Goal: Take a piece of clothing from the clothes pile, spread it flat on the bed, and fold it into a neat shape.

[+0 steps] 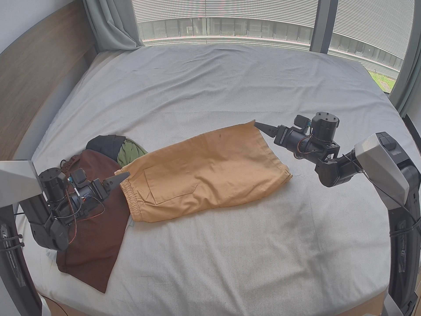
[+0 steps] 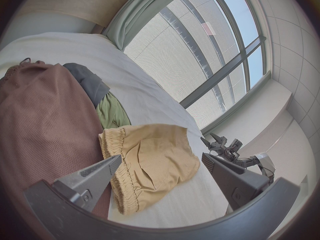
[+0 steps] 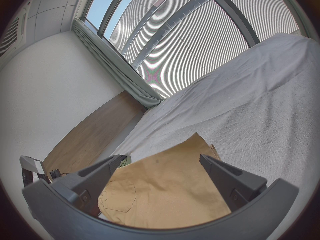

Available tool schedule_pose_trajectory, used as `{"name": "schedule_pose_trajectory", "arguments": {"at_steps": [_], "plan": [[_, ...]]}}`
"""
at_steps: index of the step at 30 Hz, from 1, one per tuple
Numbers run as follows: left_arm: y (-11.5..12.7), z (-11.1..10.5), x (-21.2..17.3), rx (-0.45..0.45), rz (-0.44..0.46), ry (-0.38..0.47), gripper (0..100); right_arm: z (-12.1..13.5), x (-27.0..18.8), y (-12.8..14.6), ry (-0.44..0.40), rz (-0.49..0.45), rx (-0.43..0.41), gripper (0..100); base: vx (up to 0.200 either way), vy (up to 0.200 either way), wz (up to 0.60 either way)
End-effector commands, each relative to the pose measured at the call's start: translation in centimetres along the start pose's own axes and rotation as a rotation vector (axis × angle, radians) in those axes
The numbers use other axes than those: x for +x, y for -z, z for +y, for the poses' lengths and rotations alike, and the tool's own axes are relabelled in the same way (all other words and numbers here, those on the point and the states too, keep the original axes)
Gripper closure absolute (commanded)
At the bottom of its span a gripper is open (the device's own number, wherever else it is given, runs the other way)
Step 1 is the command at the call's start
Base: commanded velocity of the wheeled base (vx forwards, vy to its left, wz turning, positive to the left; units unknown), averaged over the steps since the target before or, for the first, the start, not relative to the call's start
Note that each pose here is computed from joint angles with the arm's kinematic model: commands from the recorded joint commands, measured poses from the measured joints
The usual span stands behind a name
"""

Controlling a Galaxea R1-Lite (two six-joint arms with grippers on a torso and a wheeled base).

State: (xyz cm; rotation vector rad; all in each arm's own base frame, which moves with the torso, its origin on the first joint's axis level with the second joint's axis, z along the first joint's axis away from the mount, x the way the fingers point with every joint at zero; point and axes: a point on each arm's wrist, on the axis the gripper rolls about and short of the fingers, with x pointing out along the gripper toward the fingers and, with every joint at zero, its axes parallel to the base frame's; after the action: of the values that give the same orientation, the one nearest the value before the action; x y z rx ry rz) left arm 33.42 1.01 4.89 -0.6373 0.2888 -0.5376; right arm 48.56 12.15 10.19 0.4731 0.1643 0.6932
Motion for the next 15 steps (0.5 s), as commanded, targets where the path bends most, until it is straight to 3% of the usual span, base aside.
{"name": "schedule_pose_trajectory", "arguments": {"at_steps": [1, 15], "plan": [[-0.9, -0.7, -0.8, 0.017, -0.028, 0.003, 0, -0.1, 0.0, 0.1, 0.003, 0.003, 0.002, 0, 0.000, 0.000, 0.00], [-2.0, -2.7, -2.5, 0.042, -0.055, 0.023, 0, 1.0, -1.4, -0.4, 0.014, 0.003, -0.001, 0, 0.000, 0.000, 0.00]]}}
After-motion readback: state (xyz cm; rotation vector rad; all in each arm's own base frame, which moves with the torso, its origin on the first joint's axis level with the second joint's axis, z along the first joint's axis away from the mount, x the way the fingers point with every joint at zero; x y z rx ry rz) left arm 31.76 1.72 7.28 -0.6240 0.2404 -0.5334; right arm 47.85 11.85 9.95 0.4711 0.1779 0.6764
